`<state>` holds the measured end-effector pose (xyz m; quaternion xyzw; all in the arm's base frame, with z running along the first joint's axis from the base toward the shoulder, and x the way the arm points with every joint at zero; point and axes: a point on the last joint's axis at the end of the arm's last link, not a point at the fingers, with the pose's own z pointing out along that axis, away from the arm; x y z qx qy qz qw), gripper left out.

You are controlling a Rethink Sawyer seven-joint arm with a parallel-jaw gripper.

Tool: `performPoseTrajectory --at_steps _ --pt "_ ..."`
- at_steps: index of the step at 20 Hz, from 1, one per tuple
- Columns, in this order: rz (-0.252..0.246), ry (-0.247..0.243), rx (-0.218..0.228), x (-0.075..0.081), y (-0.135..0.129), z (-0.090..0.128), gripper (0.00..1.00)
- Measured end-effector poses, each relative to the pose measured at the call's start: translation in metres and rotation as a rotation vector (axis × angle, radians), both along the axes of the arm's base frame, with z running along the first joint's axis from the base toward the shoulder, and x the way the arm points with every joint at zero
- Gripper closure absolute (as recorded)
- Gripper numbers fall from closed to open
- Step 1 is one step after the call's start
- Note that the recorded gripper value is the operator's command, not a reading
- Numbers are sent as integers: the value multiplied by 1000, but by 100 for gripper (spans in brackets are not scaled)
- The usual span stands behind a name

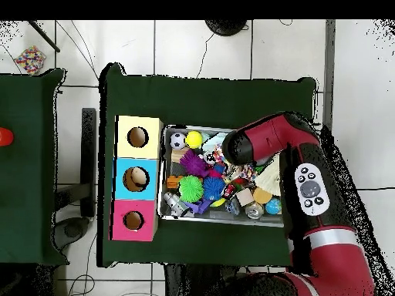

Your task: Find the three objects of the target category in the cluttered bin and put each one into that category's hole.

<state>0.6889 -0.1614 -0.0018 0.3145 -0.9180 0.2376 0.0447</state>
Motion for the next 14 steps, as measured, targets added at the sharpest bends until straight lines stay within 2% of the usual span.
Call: performPoseTrajectory --at_steps 5,9,14 --pt "12 -27 3 2 -4 1 0" --pt "21 -69 28 7 -8 1 0" --pt "-50 -78 86 3 -16 1 0"
